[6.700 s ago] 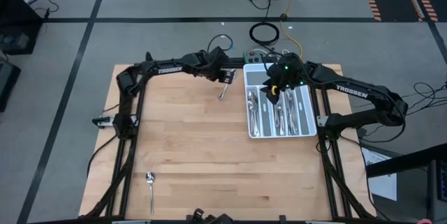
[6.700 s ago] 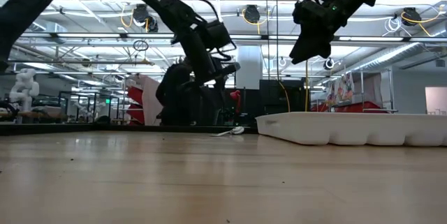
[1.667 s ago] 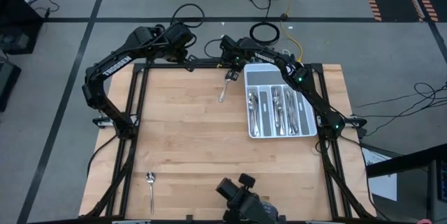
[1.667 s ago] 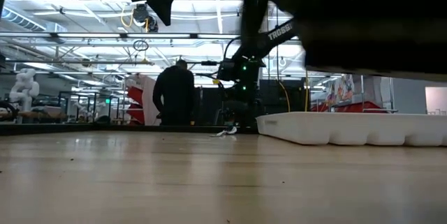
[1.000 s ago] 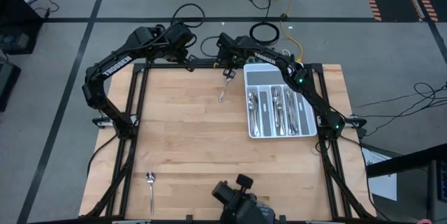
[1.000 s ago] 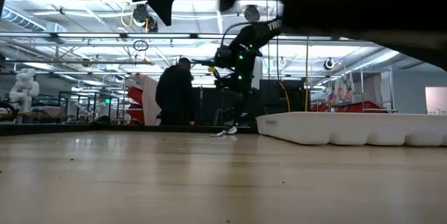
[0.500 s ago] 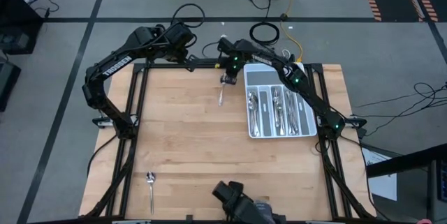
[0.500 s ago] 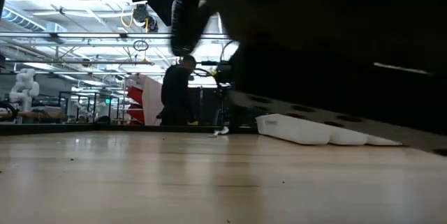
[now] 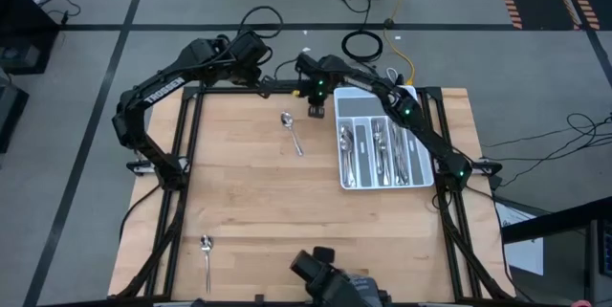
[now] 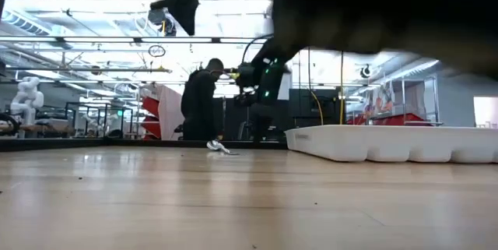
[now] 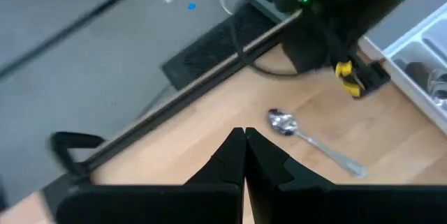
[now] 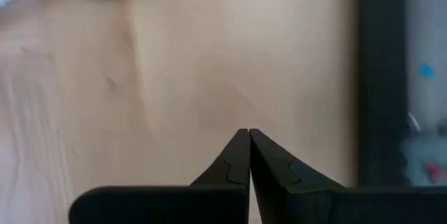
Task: Sort silverware
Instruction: Put the silver spoon into the white silverware tray
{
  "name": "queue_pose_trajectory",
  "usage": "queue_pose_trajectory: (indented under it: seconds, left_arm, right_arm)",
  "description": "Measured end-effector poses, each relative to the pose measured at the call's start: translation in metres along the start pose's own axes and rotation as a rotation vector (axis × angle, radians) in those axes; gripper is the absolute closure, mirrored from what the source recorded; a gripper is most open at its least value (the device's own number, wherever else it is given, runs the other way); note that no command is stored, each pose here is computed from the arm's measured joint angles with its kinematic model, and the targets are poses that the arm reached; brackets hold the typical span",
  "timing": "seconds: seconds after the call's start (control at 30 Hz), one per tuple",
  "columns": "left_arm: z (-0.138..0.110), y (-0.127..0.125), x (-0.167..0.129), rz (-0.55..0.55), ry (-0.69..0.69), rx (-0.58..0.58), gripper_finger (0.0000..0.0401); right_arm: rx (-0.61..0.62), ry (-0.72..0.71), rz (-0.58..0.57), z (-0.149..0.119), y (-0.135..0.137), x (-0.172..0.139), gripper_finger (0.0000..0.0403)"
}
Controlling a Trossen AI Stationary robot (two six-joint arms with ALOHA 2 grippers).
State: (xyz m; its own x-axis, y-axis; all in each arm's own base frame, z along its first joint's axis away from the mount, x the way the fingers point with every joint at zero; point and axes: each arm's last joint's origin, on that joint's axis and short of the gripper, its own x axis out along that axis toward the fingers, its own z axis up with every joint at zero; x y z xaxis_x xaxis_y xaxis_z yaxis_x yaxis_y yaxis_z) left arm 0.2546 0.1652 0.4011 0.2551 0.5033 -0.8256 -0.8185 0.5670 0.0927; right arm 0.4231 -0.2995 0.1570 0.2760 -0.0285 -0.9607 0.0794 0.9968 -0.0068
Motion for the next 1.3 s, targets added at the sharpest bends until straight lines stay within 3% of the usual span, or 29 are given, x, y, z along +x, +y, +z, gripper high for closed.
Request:
queue_pose_trajectory:
  seconds: [0.13, 0.3, 0.47, 0.57, 0.7, 0.87, 1.03, 1.13, 1.3]
  left_arm:
    - [-0.006, 0.006, 0.035, -0.088, 0.071, -0.019, 0.0394]
    - [-0.028, 0.024, 0.097, -0.08, 0.158, -0.113, 0.0394]
    - [-0.041, 0.031, 0.145, -0.299, 0.111, -0.286, 0.0394]
    - [-0.046, 0.026, 0.168, -0.403, 0.104, -0.266, 0.0386]
    - [-0.049, 0.017, 0.189, -0.423, 0.13, -0.227, 0.0343]
    - [-0.054, 0.009, 0.206, -0.443, 0.18, -0.217, 0.0263]
    - [-0.062, 0.006, 0.225, -0.382, 0.246, -0.273, 0.0197]
    - [-0.067, 0.004, 0.236, -0.364, 0.294, -0.319, 0.0178]
    - [-0.07, 0.001, 0.248, -0.376, 0.301, -0.293, 0.0173]
  right_arm:
    - [0.104, -0.013, -0.053, -0.007, -0.008, -0.051, 0.0403]
    - [0.191, -0.098, -0.108, -0.023, -0.003, -0.149, 0.0403]
    - [0.181, -0.301, -0.222, -0.049, 0.027, -0.266, 0.0403]
    - [0.163, -0.424, -0.292, -0.071, 0.052, -0.326, 0.0403]
    - [0.147, -0.559, -0.37, -0.104, 0.087, -0.386, 0.0403]
    - [0.165, -0.674, -0.417, -0.143, 0.124, -0.434, 0.0403]
    - [0.203, -0.733, -0.423, -0.172, 0.151, -0.458, 0.0403]
    - [0.221, -0.745, -0.419, -0.183, 0.16, -0.464, 0.0403]
    - [0.239, -0.738, -0.409, -0.189, 0.165, -0.466, 0.0403]
